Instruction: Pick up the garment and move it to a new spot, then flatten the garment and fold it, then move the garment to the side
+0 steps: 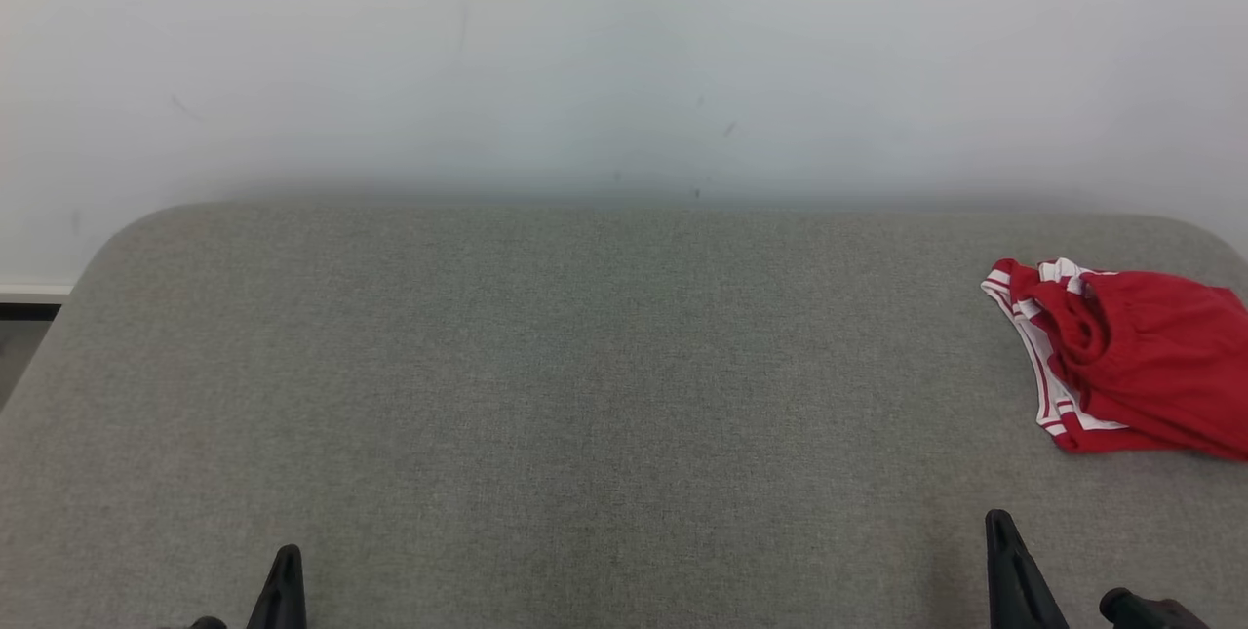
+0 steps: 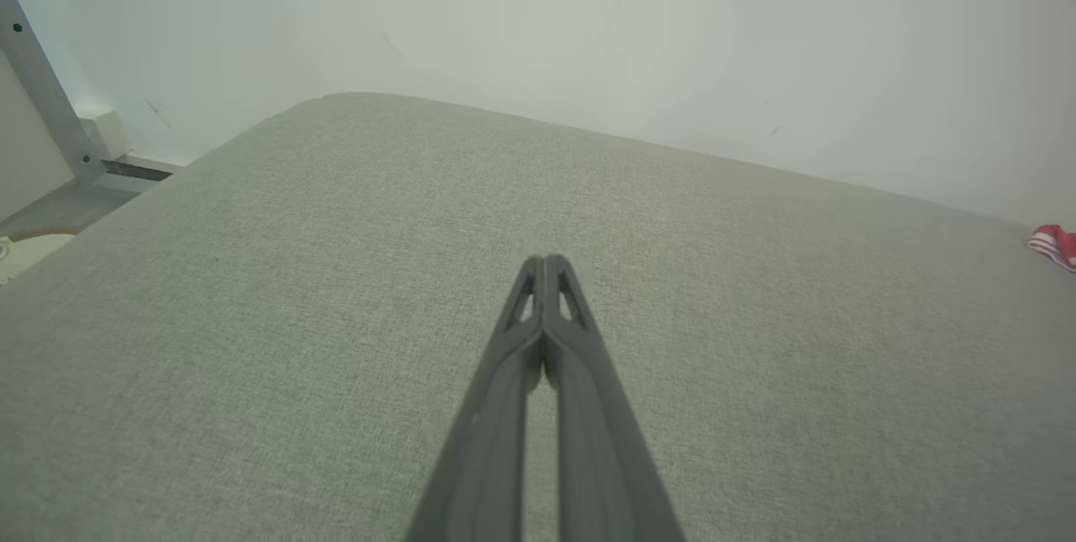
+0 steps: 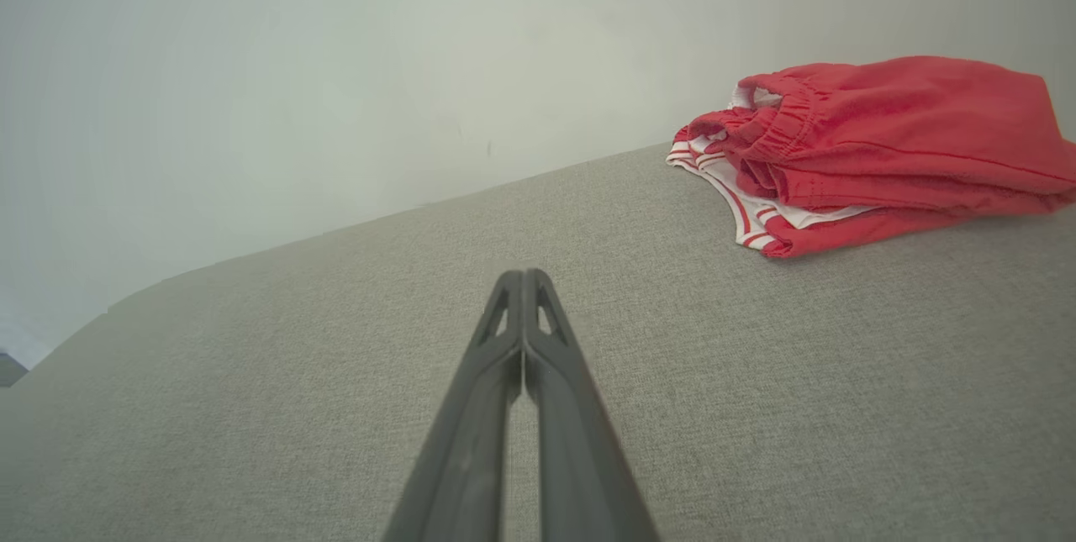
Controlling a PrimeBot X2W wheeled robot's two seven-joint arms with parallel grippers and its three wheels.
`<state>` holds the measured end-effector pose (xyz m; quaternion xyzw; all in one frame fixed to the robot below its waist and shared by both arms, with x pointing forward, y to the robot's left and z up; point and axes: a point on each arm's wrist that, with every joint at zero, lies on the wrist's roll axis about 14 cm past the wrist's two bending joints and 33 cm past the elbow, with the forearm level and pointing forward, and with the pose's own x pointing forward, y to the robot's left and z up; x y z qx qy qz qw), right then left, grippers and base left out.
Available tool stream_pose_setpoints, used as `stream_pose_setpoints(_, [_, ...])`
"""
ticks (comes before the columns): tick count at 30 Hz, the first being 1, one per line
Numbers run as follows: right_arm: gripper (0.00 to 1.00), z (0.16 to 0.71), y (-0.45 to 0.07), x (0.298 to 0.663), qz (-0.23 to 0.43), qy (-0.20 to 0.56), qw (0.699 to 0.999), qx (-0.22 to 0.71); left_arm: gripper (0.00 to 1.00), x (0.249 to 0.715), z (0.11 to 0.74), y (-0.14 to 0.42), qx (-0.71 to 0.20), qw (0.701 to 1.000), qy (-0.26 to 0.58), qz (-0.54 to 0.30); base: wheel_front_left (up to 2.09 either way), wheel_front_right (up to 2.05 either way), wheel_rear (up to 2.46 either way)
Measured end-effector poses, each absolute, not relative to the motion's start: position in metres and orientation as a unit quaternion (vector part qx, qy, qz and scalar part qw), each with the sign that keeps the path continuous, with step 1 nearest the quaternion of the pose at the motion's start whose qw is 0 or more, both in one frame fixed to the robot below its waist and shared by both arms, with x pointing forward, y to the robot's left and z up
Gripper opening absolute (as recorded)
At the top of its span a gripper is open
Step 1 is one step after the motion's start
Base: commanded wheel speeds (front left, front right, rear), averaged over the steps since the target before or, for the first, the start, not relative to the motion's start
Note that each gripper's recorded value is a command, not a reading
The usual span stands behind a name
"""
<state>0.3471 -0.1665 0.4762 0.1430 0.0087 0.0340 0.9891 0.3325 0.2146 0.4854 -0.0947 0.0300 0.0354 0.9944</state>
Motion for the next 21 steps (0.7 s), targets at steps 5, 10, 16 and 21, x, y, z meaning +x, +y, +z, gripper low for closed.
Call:
stream_pose_setpoints(5, [0.0,0.48,-0.168,0.348,0.026,0.005,0.982,0.186,0.0,0.334,0.482,0.219,-0.142,0.988,0.043,0.045,0.0,0.0,0.0])
stream_pose_setpoints(10, [0.0,0.482,-0.17,0.349,0.019,0.003,0.973,0.228,0.0,0.335,0.479,0.22,-0.192,0.979,0.055,0.05,0.0,0.0,0.0])
stream_pose_setpoints(16, [0.0,0.485,-0.171,0.349,0.013,-0.001,0.964,0.266,0.0,0.336,0.476,0.222,-0.233,0.969,0.063,0.055,0.0,0.0,0.0])
stream_pose_setpoints(21, [0.0,0.486,-0.172,0.349,0.008,-0.001,0.953,0.302,0.0,0.337,0.475,0.223,-0.274,0.957,0.07,0.058,0.0,0.0,0.0])
